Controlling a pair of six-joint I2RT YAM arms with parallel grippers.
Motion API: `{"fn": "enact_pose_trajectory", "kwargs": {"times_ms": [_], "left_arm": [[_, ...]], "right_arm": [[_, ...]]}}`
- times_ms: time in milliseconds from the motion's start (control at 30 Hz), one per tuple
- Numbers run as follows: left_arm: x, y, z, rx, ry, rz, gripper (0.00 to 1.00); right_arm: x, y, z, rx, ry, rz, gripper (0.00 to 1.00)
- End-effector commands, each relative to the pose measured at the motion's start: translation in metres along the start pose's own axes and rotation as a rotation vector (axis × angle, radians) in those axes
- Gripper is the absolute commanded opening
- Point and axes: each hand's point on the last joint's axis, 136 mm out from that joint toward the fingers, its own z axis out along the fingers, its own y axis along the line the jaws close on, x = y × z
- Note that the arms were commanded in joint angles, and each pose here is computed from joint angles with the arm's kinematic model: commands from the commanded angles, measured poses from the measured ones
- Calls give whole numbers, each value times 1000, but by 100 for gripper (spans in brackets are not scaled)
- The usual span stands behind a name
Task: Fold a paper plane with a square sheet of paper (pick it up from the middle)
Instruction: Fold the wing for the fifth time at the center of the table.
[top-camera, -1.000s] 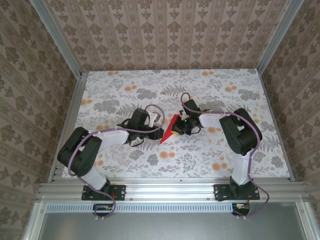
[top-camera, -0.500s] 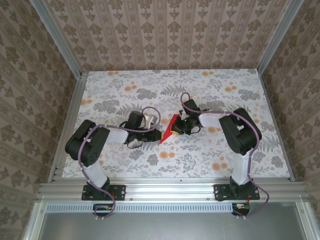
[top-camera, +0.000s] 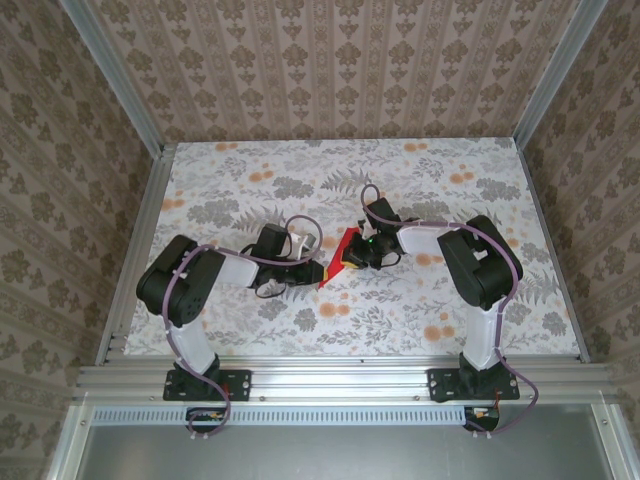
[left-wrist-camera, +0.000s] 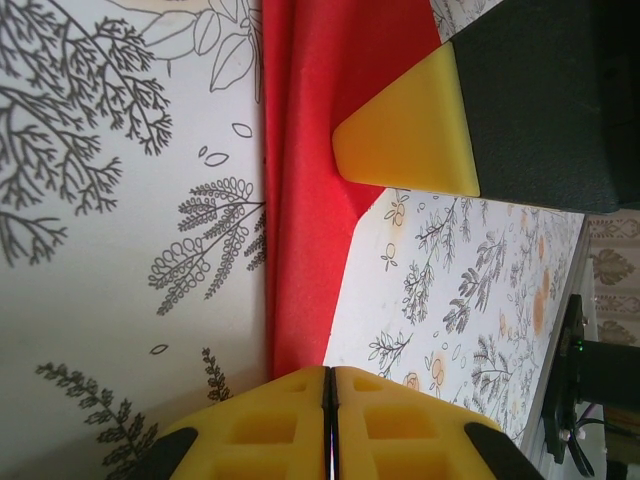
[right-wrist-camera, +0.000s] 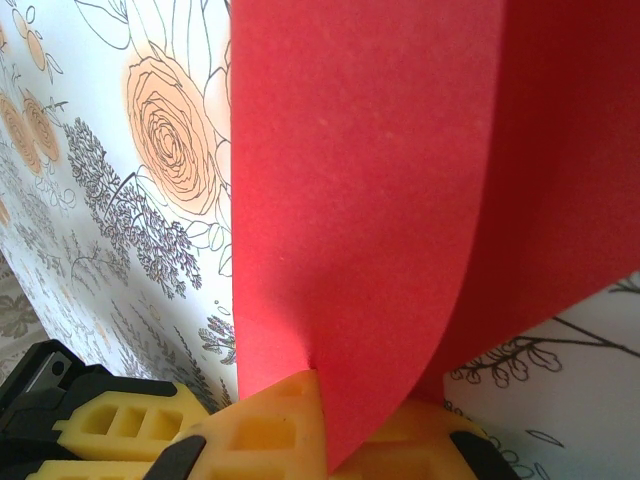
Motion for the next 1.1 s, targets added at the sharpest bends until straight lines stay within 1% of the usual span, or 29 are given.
{"fn": "enact_pose_trajectory", "kwargs": {"times_ms": [0,267,500,700,1067], "left_arm": [[10,3,2,20,23,-18,11],[15,-3,3,22,38,-3,11],[25,-9,5,-2,83,36,11],[27,-11,5,-9,89,54,11],[47,-9,12,-64,169,88,11]], "right_arm": [[39,-114,21,378,83,165,5],[41,-116,22,386,89,173,5],[42,-118,23,389,91,177,5],[42,-119,24,391,92,181,5],[43,-121,24,395,94,188,5]]}}
